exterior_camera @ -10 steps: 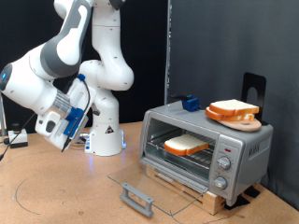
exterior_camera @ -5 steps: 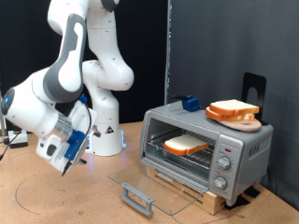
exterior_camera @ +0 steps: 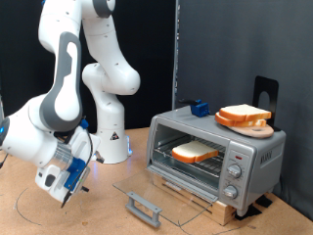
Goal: Make a piece of toast with the oven
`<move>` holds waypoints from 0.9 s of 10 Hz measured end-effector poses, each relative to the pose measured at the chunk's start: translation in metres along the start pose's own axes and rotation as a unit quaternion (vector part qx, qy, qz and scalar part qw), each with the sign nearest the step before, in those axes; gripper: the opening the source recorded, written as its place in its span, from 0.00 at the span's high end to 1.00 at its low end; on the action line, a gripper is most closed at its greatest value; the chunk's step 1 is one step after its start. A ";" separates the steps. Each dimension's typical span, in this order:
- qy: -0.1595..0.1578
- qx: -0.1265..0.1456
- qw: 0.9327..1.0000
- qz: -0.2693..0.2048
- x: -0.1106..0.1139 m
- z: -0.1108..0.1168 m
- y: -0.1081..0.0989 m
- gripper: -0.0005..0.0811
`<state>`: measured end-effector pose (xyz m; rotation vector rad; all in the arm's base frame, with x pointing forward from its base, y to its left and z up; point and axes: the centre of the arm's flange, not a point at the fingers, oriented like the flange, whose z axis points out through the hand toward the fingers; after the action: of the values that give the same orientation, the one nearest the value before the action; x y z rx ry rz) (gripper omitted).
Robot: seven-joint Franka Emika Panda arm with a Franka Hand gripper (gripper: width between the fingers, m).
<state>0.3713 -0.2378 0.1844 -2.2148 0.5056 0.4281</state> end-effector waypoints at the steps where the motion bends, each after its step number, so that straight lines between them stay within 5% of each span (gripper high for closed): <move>1: -0.010 0.001 1.000 0.002 0.003 0.007 0.003 0.01; 7: -0.066 -0.012 0.998 0.013 0.003 0.080 0.004 0.01; 9: -0.086 0.004 0.996 0.006 -0.004 0.102 -0.007 0.01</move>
<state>0.3571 -0.1535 0.1280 -2.1437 0.4282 0.6164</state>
